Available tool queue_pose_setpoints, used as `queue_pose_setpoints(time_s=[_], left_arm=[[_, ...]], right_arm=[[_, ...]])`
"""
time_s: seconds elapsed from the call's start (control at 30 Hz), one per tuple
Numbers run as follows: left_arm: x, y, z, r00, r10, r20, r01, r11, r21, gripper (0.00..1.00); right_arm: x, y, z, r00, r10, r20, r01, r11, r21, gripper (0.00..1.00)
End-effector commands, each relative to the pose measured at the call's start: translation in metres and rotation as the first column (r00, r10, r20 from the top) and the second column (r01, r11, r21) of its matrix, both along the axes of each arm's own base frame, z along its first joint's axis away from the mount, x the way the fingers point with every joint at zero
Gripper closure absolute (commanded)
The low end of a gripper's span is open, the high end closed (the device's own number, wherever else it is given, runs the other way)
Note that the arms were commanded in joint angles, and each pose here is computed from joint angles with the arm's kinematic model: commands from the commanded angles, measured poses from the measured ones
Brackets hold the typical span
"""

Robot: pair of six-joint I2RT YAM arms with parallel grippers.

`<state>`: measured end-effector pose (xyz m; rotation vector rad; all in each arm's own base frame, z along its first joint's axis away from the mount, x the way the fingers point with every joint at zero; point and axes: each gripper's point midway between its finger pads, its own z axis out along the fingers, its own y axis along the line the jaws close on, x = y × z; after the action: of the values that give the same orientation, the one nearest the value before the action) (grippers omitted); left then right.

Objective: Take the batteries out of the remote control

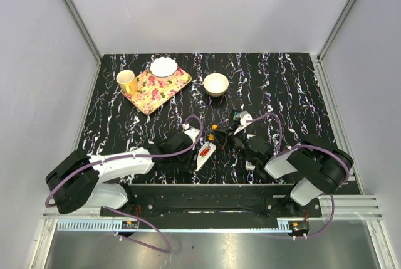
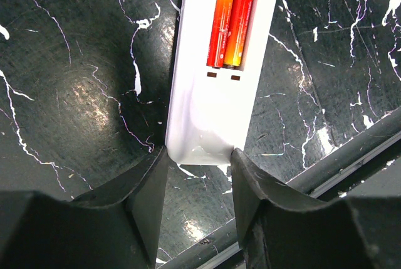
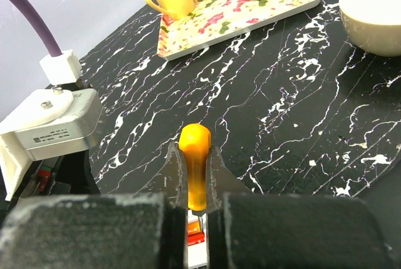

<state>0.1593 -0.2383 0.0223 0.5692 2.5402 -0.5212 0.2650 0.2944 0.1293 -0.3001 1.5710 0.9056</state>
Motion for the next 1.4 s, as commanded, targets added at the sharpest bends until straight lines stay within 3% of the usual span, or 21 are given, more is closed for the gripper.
queue_pose_setpoints(time_s=[0.0, 0.5, 0.97, 1.37], left_arm=[[0.018, 0.0, -0.008, 0.998, 0.043, 0.054, -0.045, 0.999, 0.026, 0.67], [0.019, 0.002, -0.011, 0.997, 0.052, 0.053, -0.054, 0.998, 0.045, 0.7], [0.018, 0.001, -0.012, 0.998, 0.046, 0.043, -0.048, 0.998, 0.049, 0.71], [0.017, 0.001, -0.013, 0.998, 0.045, 0.04, -0.047, 0.998, 0.051, 0.71]], right_arm=[[-0.037, 0.036, 0.066, 0.967, 0.238, 0.092, -0.253, 0.937, 0.239, 1.0], [-0.042, 0.046, 0.075, 0.949, 0.305, 0.076, -0.314, 0.906, 0.284, 1.0], [0.001, 0.012, 0.083, 0.975, 0.06, 0.213, -0.1, 0.978, 0.184, 1.0], [0.02, -0.002, 0.09, 0.95, 0.015, 0.311, -0.051, 0.993, 0.108, 1.0]])
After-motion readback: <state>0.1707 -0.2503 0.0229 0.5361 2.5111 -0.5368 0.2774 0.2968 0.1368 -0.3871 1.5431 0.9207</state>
